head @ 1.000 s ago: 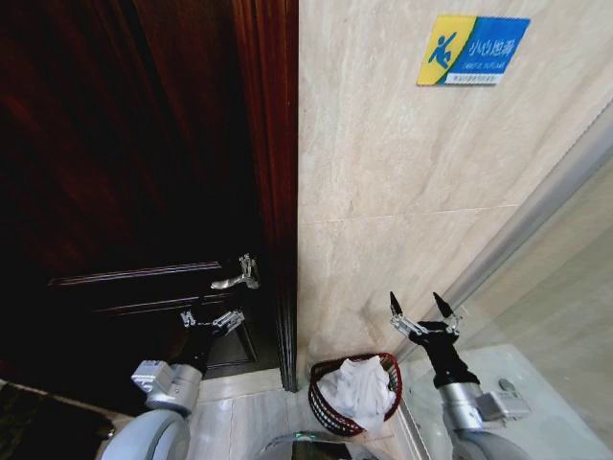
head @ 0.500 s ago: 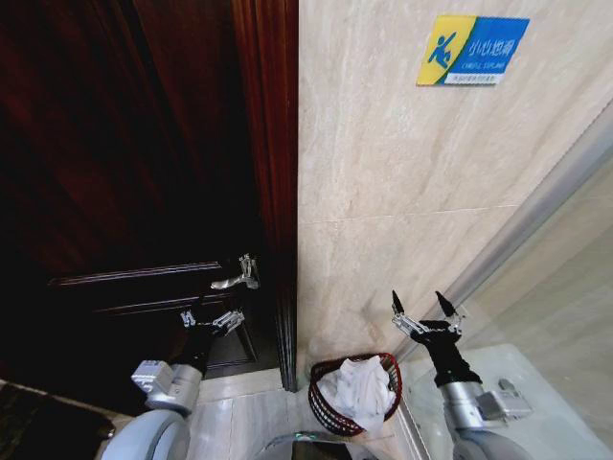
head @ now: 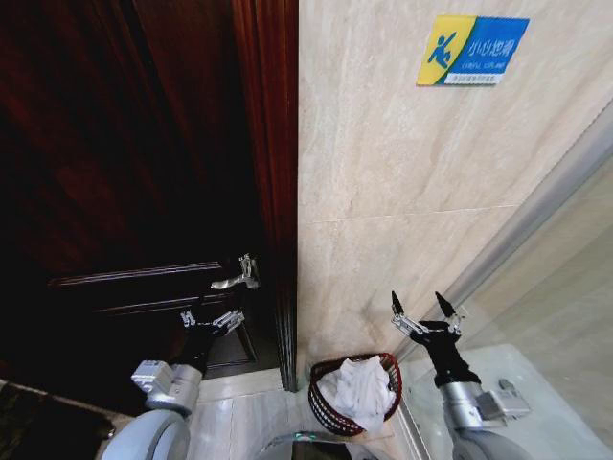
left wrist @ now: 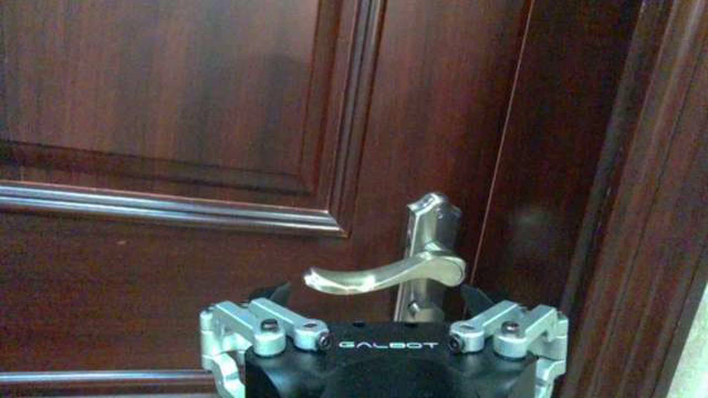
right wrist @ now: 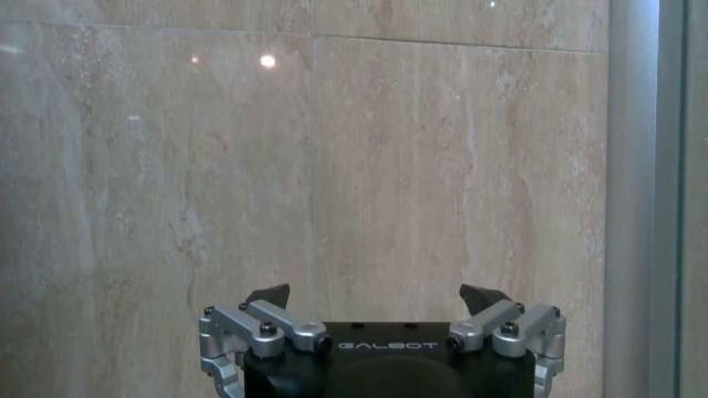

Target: Discard the used towel into the hamper.

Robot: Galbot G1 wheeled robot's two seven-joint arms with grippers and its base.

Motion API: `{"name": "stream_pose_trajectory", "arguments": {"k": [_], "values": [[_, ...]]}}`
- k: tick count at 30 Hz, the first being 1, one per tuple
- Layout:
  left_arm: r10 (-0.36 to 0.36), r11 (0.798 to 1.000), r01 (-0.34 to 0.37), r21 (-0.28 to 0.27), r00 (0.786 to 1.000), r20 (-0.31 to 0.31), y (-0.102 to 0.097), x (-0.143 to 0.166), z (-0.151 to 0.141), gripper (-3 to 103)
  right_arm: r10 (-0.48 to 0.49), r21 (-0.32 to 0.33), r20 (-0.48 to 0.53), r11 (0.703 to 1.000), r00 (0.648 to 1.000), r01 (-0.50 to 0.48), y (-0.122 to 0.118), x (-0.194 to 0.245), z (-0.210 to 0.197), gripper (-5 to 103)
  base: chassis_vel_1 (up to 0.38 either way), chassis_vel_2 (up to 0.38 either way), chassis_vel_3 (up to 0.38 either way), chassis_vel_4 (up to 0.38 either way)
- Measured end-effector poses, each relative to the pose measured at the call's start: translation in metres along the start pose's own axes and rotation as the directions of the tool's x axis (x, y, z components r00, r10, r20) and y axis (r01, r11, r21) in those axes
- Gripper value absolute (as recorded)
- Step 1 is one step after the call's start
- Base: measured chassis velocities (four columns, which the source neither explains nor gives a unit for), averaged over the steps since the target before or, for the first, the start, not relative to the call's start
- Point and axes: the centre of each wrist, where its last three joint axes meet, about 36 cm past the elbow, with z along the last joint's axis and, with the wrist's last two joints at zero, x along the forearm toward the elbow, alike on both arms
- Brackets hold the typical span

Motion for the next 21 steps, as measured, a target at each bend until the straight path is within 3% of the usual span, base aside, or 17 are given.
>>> {"name": "stream_pose_trajectory", "arguments": {"k": [9,21], "values": [[0.0,1.0,0.0,0.0,1.0,0.0,0.0,0.0,0.0,100,0.0,0.0,-0.001,1.0,1.0,0.0,-0.0001,0.0,0.0003,100,0.005,-0.007,-0.008,0.004],[0.0,1.0,0.0,0.0,1.0,0.0,0.0,0.0,0.0,100,-0.001,0.0,-0.001,1.0,1.0,0.001,-0.0001,0.0,0.0005,100,0.127,-0.128,-0.118,0.124]]}}
